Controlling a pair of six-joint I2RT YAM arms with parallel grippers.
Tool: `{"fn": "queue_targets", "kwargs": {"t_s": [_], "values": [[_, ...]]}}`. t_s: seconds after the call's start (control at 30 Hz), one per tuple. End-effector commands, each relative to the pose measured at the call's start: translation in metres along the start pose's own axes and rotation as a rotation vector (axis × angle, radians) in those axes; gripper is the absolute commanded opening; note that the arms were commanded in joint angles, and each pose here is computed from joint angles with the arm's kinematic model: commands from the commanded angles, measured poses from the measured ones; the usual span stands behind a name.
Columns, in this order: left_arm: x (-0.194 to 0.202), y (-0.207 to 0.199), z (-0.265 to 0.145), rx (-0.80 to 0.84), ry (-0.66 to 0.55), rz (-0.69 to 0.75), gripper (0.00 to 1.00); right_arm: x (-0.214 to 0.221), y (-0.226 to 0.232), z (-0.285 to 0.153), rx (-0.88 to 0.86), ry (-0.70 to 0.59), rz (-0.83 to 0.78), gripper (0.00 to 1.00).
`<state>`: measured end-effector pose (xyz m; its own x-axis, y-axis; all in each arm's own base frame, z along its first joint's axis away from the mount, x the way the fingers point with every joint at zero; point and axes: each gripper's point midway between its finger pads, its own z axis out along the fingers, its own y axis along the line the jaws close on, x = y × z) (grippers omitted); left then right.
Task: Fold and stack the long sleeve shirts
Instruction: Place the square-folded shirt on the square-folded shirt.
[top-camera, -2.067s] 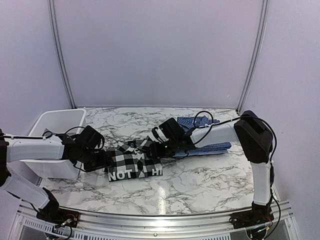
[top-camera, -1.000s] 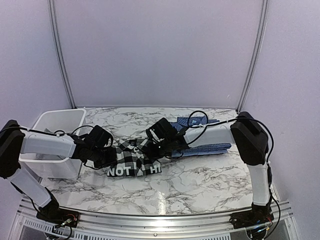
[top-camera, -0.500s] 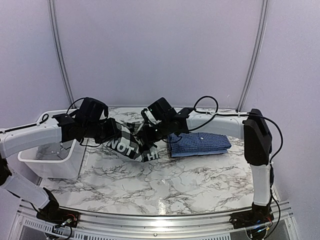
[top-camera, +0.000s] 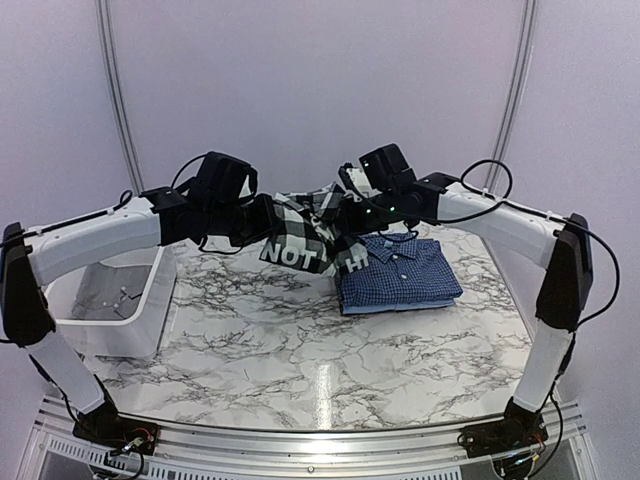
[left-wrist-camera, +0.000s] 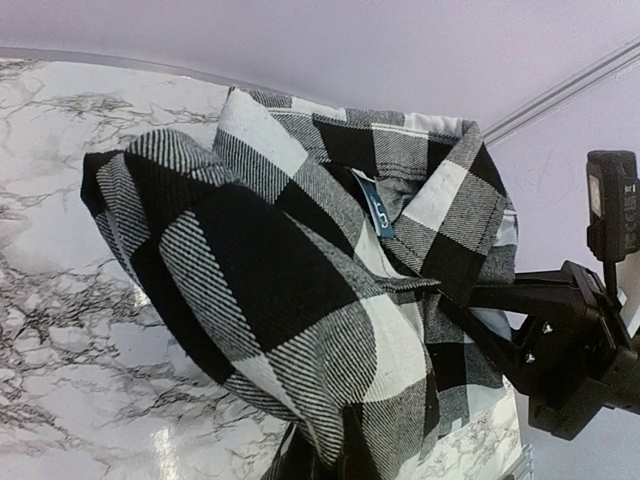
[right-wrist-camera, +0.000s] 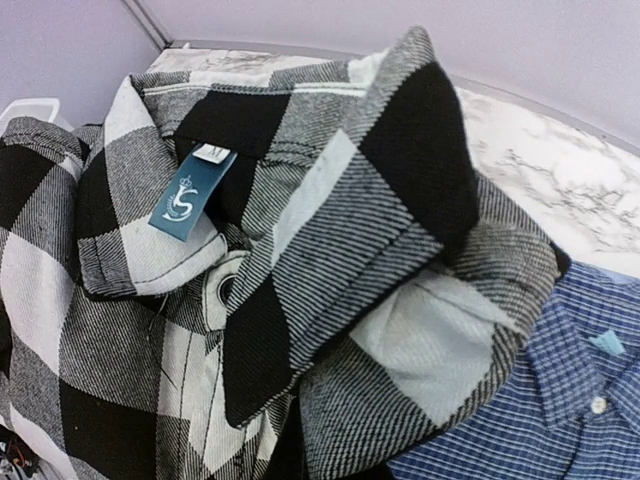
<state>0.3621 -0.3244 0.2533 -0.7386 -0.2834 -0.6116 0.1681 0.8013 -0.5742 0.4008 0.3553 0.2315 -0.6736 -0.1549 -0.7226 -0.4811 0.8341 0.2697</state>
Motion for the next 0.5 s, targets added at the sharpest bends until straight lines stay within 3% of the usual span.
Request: {"fn": "queue_targets", "kwargs": {"t_s": [0.0, 0.23, 0.47], "values": [[0.000, -0.033, 0.028, 0.049, 0.015, 0.039, 0.00, -0.015, -0.043, -0.026, 0.075, -0.043, -0.010, 0.00], [0.015, -0.080, 0.083, 0.108, 0.050, 0.038, 0.00, -0.008, -0.117, -0.047, 0.184, -0.035, 0.038, 0.00], [0.039, -0.100, 0.128, 0.131, 0.089, 0.031, 0.00, 0.011, -0.173, -0.056, 0.267, -0.014, 0.082, 0.00]]}}
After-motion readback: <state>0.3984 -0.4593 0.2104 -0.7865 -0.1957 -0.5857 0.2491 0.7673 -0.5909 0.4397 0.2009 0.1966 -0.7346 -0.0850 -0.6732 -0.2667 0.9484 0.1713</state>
